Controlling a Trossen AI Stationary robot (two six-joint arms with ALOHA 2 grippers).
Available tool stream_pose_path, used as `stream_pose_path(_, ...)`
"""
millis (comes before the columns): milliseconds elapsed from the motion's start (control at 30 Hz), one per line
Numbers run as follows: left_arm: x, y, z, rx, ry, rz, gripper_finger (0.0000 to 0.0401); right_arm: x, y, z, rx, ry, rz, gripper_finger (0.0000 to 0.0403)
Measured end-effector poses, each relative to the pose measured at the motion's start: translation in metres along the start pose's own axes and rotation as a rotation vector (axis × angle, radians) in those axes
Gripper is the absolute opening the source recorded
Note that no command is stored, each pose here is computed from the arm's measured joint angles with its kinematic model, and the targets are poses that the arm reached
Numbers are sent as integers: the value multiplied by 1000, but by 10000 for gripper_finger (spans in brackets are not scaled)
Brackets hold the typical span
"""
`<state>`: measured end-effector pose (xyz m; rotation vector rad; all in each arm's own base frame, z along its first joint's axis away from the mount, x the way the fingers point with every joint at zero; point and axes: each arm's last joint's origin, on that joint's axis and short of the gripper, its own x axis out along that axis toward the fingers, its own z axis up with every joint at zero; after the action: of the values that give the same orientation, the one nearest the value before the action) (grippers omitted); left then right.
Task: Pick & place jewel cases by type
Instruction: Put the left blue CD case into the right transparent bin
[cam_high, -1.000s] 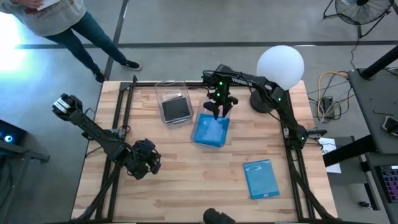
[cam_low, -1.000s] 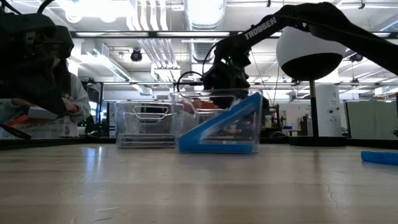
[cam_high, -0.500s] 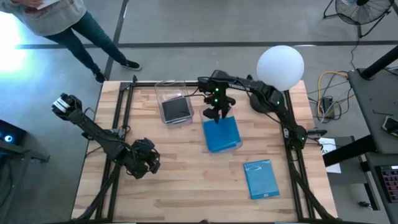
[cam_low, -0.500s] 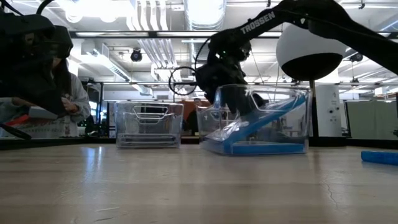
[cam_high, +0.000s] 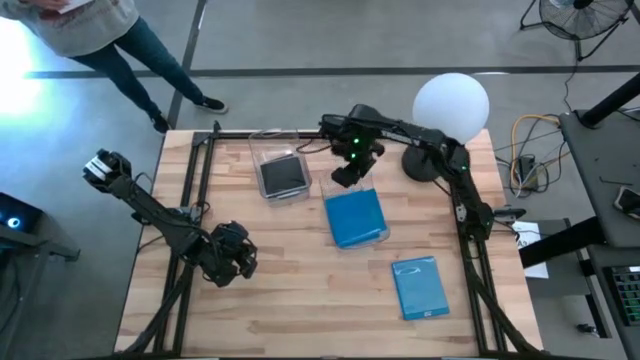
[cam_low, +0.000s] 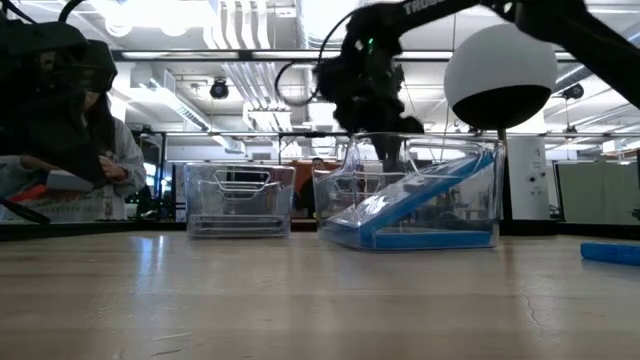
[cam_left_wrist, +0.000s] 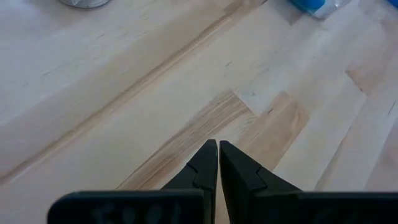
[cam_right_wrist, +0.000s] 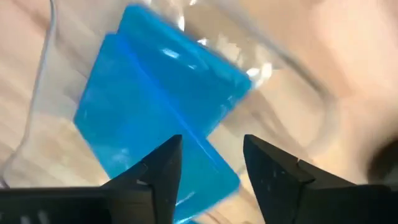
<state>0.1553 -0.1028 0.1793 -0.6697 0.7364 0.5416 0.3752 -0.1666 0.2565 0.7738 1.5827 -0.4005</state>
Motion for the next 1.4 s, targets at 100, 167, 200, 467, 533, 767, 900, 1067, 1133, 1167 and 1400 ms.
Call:
stream_pose_path(100,-1,0,1,-3,-2,-1,0,-25,2,-18,122,-63,17,185)
stream_pose_path(167,-2,1,1,-9,-5,-4,0,-38,12,-37,154,-95,33,199)
stream_pose_path(200,-2,1,2,-11,-9,-6,0,-42,20,-47,173,-101,40,206)
stream_pose_path(467,-8,3,7,-27,-58,-22,0,3,86,-117,409,-15,-38,228)
stream_pose_path(533,-8,5,6,-27,-60,-22,0,21,96,-124,457,-18,-41,222)
stream_pose_path(767,-7,7,5,-3,-42,-20,0,56,118,-130,557,-64,29,201)
stream_pose_path(900,-7,7,5,15,-35,-21,0,68,120,-139,602,-38,-8,197)
stream_pose_path(1067,-7,7,5,24,-36,-23,0,82,114,-143,633,-9,-52,197)
stream_pose_path(1133,-7,7,5,25,-35,-22,0,87,111,-144,649,-20,-79,197)
stream_pose_path(1167,-7,7,5,27,-35,-19,0,89,110,-144,651,-32,-94,197)
stream_pose_path(1400,-7,8,5,27,-33,-17,0,96,100,-141,728,-177,-195,197)
